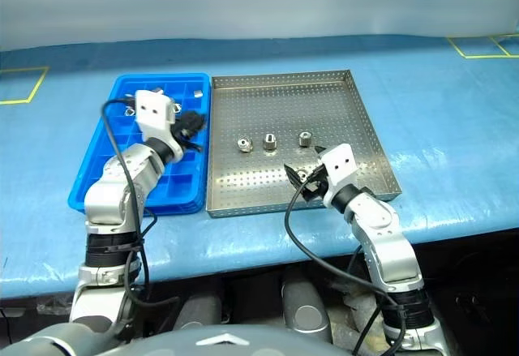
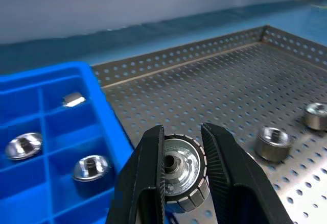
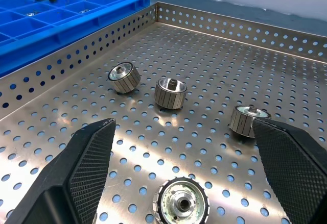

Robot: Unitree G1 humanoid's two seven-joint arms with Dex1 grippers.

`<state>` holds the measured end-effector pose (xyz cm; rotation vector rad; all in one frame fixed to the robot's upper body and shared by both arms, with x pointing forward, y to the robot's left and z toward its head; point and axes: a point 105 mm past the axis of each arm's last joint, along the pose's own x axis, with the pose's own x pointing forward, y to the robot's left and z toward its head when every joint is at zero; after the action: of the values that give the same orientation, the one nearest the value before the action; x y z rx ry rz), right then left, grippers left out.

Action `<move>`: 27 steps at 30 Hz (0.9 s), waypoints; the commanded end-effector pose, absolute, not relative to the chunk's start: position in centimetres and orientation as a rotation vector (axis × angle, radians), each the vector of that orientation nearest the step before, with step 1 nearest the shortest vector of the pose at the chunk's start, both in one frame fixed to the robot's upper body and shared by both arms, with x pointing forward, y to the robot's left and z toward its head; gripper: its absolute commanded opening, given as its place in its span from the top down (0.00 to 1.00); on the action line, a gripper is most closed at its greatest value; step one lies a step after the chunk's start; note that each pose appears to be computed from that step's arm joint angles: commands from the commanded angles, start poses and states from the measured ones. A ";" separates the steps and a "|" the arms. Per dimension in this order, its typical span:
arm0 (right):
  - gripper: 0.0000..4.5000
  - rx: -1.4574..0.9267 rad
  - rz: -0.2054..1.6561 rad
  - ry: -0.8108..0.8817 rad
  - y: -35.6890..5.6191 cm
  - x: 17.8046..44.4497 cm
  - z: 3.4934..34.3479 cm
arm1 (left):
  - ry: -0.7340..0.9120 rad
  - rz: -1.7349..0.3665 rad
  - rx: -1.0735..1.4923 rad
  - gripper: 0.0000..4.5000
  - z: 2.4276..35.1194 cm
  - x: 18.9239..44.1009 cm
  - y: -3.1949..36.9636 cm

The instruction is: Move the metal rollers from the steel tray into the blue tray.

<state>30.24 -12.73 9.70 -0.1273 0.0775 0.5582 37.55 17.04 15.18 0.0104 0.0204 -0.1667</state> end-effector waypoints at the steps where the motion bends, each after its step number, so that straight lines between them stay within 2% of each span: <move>1: 0.00 -0.133 0.555 0.041 -12.9 30.2 10.7 | -0.118 0.047 -0.003 0.81 17.5 37.6 20.4; 8: 0.00 -0.138 0.554 0.039 -13.0 30.2 10.8 | -0.206 0.244 -0.034 0.81 17.9 37.4 22.8; 17: 0.00 -0.139 0.560 0.037 -12.8 30.0 11.0 | -0.148 0.557 0.080 0.81 16.7 37.4 26.9; 27: 0.00 -0.138 0.547 0.037 -13.0 29.9 11.0 | -0.077 0.592 0.078 0.81 14.7 37.5 26.7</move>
<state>29.99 -12.90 9.48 -0.1305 0.0928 0.5547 37.26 27.12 13.62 0.0799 -0.0401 0.5973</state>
